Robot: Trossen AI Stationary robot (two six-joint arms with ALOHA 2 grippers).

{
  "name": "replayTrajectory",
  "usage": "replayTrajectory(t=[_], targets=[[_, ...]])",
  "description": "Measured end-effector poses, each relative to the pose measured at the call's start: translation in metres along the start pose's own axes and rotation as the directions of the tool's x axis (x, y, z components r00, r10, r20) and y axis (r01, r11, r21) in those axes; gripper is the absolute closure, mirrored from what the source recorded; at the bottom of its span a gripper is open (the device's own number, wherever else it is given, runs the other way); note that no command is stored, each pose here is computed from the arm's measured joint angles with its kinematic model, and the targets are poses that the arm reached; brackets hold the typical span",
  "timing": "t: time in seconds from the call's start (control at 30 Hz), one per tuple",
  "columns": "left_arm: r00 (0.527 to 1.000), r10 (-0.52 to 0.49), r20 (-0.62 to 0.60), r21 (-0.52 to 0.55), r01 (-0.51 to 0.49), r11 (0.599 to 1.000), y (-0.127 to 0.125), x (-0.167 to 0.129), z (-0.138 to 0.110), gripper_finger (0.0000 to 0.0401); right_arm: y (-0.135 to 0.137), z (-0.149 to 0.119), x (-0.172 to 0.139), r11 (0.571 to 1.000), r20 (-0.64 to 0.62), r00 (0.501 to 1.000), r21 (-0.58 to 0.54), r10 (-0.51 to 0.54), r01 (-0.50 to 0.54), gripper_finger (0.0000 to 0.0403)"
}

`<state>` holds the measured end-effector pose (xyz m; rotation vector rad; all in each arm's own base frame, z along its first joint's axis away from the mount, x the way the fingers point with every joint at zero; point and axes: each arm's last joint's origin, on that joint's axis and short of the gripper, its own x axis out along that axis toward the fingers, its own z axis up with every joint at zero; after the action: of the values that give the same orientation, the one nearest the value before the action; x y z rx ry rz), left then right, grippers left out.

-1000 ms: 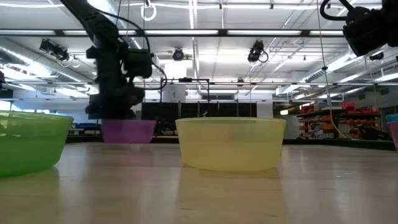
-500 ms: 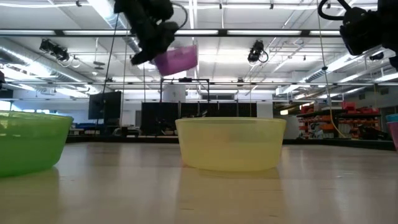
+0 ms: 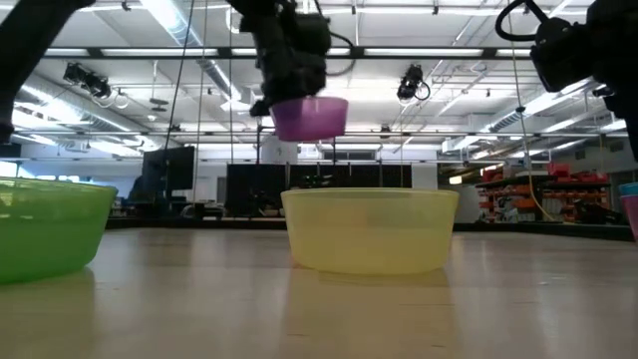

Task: Nest bowls inside each other
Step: Stack the purple bowl on top of the orange bowl

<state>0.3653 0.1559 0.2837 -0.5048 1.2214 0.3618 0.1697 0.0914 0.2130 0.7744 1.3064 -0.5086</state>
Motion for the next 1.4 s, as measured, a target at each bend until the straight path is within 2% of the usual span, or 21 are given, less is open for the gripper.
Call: replayTrajectory(t=[0.17,0.37,0.6,1.13,1.4], targets=[[0.994,-0.02,-0.111,0.033,0.024,0.999,-0.008,0.047,0.004,0.0394,0.0,-0.001,0.0,1.0,-0.001,1.0,-0.011,0.0,0.0,0.0273],[0.993,-0.018,-0.116,0.024,0.021,0.999,-0.005,0.073,0.01,0.0391,0.0,-0.001,0.0,1.0,0.0,1.0,-0.029,0.001,-0.001,0.0273],[0.997,-0.026,-0.066,-0.006,0.025,1.0,-0.001,0.086,0.019,0.0393,0.0,-0.001,0.0,0.999,0.0,1.0,-0.042,0.004,-0.004,0.0273],[0.99,-0.007,-0.143,-0.017,0.005,1.0,0.003,0.111,0.015,0.0394,0.003,0.0,0.0,0.998,0.009,1.0,-0.053,0.025,-0.024,0.0273],[0.99,-0.004,-0.142,-0.015,0.002,1.0,0.003,0.112,0.016,0.0363,0.003,0.0,0.0,0.998,0.01,1.0,-0.051,0.029,-0.029,0.0273]])
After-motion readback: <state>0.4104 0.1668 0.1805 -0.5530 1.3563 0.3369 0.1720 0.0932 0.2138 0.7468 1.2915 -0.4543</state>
